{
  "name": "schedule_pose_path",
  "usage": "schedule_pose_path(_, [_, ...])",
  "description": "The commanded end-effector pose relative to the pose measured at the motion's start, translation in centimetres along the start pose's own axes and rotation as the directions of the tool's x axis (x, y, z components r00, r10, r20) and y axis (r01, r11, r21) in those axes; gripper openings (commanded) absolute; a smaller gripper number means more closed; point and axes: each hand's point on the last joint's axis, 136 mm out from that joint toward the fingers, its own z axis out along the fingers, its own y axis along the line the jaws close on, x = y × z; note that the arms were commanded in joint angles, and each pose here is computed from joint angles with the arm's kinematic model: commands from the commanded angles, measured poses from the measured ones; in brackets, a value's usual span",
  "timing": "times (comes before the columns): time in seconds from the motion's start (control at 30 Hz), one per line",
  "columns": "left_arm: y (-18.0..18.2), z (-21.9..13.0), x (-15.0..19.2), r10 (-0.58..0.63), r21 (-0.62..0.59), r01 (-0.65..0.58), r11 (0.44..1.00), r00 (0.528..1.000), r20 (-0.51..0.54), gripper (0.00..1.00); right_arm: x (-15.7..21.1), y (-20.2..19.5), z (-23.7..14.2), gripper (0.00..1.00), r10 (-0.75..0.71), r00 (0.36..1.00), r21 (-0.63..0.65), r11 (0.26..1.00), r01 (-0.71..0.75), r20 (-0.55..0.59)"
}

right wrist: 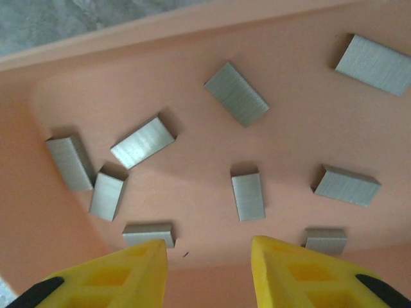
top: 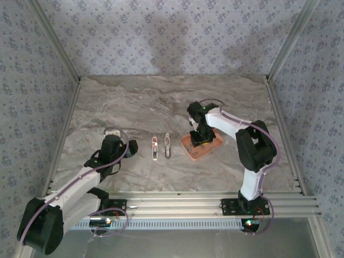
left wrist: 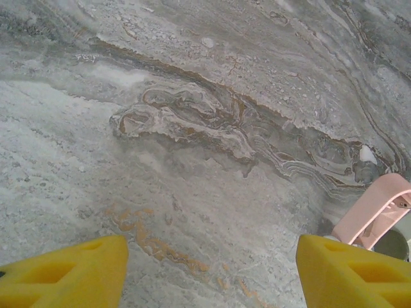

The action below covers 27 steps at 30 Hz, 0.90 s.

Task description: Load the staples into the stapler

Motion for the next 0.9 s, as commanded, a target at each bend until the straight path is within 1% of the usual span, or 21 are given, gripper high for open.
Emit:
schedule_pose_path(0.0, [-0.2,0.3,-0.3,0.006,0.010,-0.006,1.000,1.000,0.005,0.70,-0.5,-1.1,0.1,0.38,-0.006,1.000,0.030,1.000,0.006,-0.011])
schedule_pose_path(0.23, [-0.1,0.8,-0.1,-0.013,-0.002,0.013,1.000,1.000,-0.007,0.70,-0.9,-1.5,1.0,0.36,0.008,1.000,0.024,1.000,-0.007,-0.023])
schedule_pose_path(0.53, [-0.3,1.3,-0.1,-0.011,0.000,0.011,1.000,1.000,-0.022,0.70,-1.0,-1.0,1.8,0.34,0.008,0.999,-0.004,1.000,-0.008,-0.032])
schedule_pose_path(0.87, [-0.4,1.3,0.0,-0.016,0.001,0.016,1.000,1.000,-0.027,0.70,-1.4,-1.5,3.1,0.28,0.024,0.999,0.006,1.000,-0.024,-0.024])
